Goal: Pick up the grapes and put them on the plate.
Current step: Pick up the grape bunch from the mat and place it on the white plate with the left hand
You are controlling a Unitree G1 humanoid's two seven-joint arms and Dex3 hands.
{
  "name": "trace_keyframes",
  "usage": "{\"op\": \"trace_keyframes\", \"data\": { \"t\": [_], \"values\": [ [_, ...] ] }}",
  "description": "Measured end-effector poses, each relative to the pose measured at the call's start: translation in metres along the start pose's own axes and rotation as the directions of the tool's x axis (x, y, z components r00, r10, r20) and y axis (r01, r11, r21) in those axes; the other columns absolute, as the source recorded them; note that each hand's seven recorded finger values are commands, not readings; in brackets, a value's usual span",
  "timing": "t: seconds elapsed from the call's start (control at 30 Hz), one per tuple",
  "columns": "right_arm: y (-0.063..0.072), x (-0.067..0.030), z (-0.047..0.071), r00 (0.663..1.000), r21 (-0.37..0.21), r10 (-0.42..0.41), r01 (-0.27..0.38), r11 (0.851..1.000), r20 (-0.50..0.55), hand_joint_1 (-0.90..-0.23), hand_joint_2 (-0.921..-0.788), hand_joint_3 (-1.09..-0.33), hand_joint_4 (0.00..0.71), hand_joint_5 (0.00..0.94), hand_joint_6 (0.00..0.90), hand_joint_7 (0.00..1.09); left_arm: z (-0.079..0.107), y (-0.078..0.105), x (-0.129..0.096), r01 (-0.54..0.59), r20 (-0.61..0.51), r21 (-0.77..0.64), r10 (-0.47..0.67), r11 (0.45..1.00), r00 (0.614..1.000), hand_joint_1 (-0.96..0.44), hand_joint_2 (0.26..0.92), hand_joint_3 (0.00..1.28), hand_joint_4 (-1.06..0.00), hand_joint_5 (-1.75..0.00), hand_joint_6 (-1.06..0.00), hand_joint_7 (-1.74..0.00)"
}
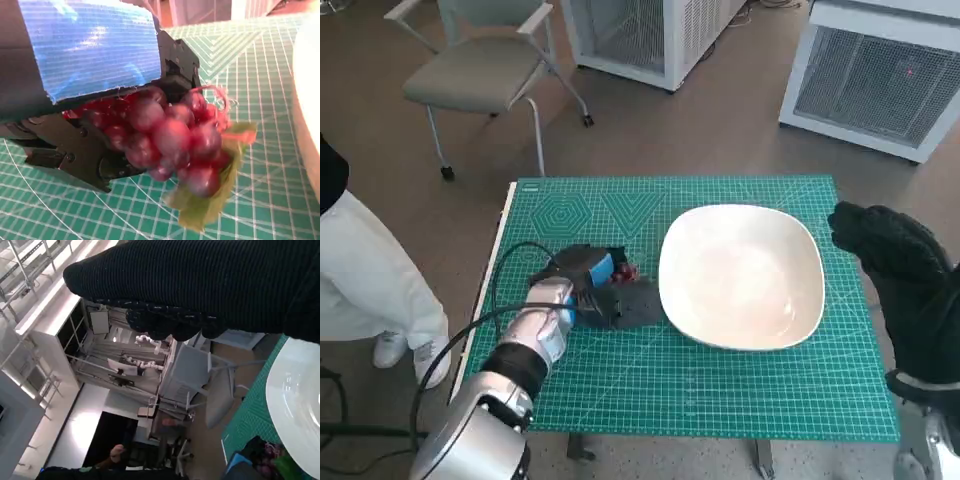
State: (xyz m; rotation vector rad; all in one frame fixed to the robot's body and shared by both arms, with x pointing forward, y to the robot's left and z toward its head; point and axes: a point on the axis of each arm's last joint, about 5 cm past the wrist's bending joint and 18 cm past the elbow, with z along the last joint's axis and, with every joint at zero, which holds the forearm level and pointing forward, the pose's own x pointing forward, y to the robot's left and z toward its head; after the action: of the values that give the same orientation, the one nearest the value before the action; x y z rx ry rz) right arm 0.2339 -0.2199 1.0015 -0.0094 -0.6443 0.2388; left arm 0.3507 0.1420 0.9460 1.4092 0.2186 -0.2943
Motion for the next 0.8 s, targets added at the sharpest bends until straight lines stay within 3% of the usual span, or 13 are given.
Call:
{"op": "trace_keyframes", "data": {
  "t": [0.1,0.23,0.37,0.57,0.8],
  "values": [
    [0.000,-0.0001,0.000,1.000,0.000,-0.001,0.001,1.000,0.000,-0.532,-0.921,-0.577,0.458,0.044,0.132,0.84,-0.001,0.003,0.000,-0.014,0.004,0.001,0.014,1.000,1.000,0.04,0.671,0.68,-0.36,-1.72,-0.66,-1.02],
    [0.000,-0.0001,0.000,1.000,0.001,-0.001,0.001,1.000,0.000,-0.532,-0.921,-0.577,0.457,0.045,0.132,0.84,0.000,0.013,-0.001,-0.056,0.027,0.000,0.056,0.998,0.998,0.01,0.727,0.57,-0.44,-1.52,-0.55,-1.28],
    [0.001,-0.0001,0.000,1.000,0.003,-0.002,0.002,1.000,0.000,-0.531,-0.921,-0.578,0.457,0.045,0.133,0.84,0.003,0.027,-0.003,-0.124,0.066,-0.012,0.124,0.992,0.990,0.00,0.770,0.48,-0.48,-1.43,-0.52,-1.35],
    [0.001,0.0000,0.000,1.000,0.005,-0.002,0.002,1.000,0.000,-0.528,-0.921,-0.578,0.457,0.045,0.133,0.84,0.011,0.049,-0.010,-0.241,0.146,-0.030,0.243,0.970,0.959,0.00,0.832,0.34,-0.49,-1.54,-0.62,-1.06],
    [0.002,0.0001,-0.001,1.000,0.008,-0.003,0.003,1.000,0.000,-0.528,-0.921,-0.578,0.456,0.046,0.134,0.84,0.015,0.059,-0.021,-0.315,0.191,-0.034,0.316,0.948,0.929,0.00,0.873,0.22,-0.54,-1.50,-0.67,-0.96]
  ]
}}
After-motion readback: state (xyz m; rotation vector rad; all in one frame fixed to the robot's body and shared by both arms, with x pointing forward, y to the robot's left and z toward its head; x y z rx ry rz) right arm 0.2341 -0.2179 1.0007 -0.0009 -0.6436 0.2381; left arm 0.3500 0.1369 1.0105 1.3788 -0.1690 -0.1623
